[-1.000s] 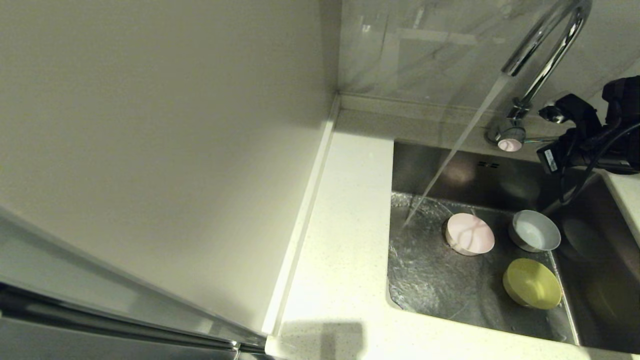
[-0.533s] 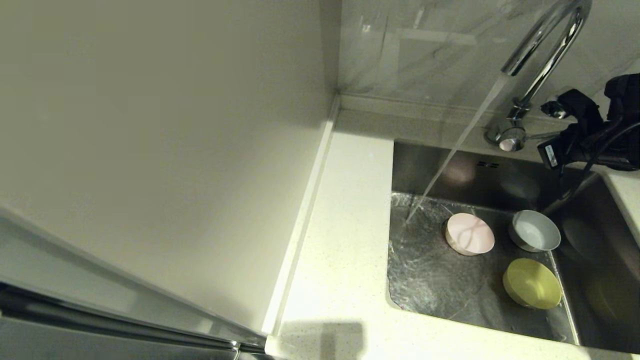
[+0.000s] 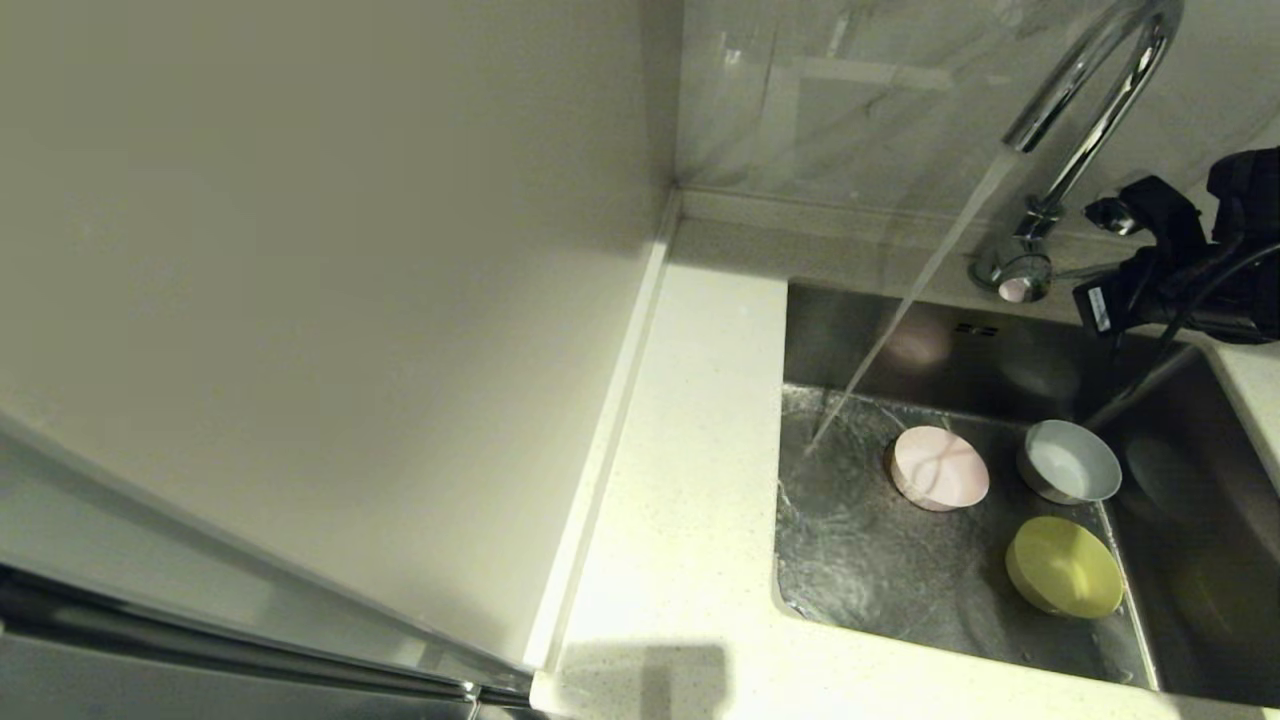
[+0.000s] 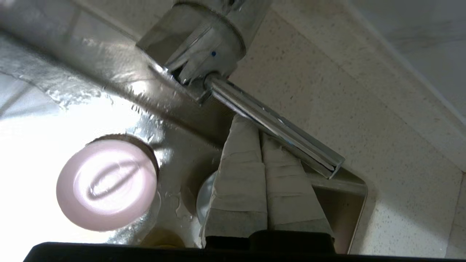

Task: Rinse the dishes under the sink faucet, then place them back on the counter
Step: Turn off the faucet

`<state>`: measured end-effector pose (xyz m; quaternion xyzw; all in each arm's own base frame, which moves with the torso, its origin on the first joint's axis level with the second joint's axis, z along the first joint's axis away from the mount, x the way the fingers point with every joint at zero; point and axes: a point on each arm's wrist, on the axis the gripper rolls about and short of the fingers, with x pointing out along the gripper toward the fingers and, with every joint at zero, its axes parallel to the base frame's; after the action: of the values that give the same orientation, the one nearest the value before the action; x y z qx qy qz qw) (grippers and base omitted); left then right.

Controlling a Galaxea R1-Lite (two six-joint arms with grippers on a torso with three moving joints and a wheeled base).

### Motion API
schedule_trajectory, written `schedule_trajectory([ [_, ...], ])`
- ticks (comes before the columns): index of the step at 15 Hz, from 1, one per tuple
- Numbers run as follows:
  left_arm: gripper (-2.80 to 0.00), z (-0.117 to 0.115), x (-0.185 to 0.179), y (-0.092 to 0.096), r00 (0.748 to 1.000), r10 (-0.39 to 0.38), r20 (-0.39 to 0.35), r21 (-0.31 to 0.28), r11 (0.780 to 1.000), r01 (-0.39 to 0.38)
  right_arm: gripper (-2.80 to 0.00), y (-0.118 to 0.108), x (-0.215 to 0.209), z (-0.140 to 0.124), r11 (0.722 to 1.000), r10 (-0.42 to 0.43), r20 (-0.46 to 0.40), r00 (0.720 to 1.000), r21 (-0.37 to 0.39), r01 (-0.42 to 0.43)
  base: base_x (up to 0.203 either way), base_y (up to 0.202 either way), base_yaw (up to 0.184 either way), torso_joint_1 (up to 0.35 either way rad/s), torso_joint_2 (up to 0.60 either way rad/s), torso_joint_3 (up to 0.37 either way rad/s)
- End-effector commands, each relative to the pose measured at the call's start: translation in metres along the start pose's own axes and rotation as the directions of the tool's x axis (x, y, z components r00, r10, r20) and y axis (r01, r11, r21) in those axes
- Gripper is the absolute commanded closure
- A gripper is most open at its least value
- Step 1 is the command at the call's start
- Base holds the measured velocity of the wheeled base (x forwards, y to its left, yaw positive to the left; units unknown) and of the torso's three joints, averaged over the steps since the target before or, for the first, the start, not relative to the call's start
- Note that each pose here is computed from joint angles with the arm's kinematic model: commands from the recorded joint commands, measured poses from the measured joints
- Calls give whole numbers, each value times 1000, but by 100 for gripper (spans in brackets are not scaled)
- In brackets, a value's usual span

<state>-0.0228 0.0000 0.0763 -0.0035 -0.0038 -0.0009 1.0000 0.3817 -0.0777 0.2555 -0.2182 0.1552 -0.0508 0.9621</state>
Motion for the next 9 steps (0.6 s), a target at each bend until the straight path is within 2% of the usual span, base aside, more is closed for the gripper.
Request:
schedule_trajectory([
  [1,0,-1,0,0,1000,0,-3,-1,1000,0,0,-2,0,3,1000,-20,36,999,18,20,0,0,0,0,0,0],
  [9,0,-1,0,0,1000,0,-3,-1,1000,0,0,-3,0,6,999,-39,64,997,32,37,0,0,0,0,0,0],
])
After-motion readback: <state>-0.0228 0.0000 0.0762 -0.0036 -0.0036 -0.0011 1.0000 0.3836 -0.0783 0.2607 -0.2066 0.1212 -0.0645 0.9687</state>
